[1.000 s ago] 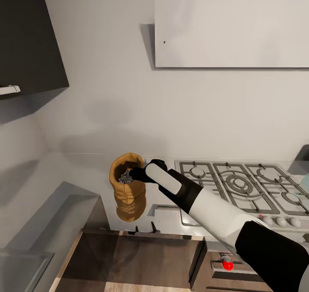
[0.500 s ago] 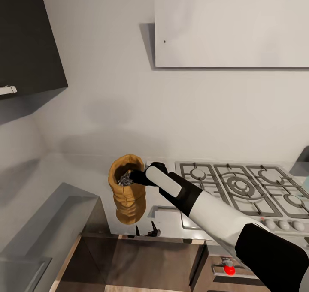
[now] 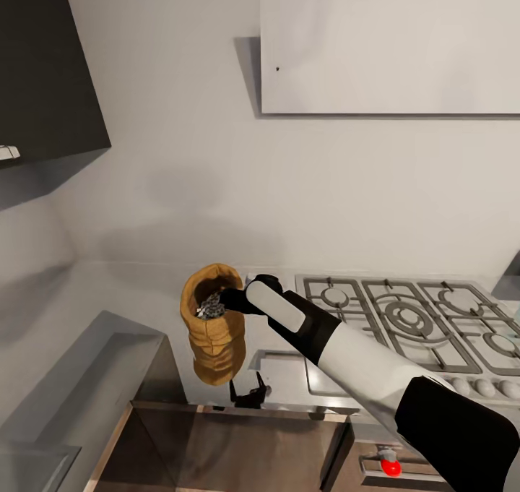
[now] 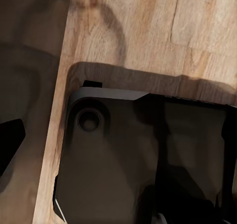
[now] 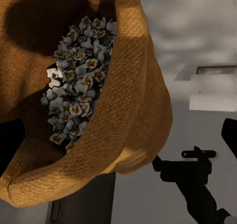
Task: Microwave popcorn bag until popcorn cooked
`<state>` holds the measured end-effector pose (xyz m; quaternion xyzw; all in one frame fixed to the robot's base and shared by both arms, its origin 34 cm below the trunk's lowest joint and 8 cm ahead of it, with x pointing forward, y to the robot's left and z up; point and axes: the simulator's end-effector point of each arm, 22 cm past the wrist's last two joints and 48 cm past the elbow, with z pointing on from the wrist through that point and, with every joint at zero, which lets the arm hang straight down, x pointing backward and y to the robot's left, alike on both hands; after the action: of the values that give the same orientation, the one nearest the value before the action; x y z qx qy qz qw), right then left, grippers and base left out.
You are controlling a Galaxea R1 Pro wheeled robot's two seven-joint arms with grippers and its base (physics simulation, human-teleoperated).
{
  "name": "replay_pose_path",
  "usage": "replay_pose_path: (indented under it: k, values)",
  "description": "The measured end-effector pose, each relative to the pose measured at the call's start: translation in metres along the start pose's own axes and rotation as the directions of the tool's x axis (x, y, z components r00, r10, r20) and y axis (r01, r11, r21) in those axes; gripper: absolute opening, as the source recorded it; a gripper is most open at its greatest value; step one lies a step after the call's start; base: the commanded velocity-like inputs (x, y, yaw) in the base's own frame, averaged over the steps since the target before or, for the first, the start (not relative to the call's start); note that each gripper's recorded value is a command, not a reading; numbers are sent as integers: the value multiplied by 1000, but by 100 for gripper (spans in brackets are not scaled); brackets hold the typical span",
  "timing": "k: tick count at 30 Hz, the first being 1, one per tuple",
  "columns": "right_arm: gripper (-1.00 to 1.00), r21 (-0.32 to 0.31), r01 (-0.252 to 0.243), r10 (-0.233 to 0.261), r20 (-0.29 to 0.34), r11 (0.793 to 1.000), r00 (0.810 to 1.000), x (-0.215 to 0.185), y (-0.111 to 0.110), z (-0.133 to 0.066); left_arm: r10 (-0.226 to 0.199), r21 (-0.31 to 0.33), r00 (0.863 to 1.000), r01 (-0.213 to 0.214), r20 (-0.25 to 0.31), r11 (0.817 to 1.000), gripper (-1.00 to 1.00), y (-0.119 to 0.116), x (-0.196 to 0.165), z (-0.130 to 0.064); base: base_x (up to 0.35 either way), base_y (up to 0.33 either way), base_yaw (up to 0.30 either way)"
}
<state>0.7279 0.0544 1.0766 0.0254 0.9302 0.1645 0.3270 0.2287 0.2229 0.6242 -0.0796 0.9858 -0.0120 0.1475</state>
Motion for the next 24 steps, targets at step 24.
replay_pose_path:
  k: [24]
  values:
    - [100, -21, -27, 26, -49, 999, 998, 22, -10, 18, 1, 0, 1000, -1, 0, 1000, 100, 0, 0, 0, 33, 0, 0]
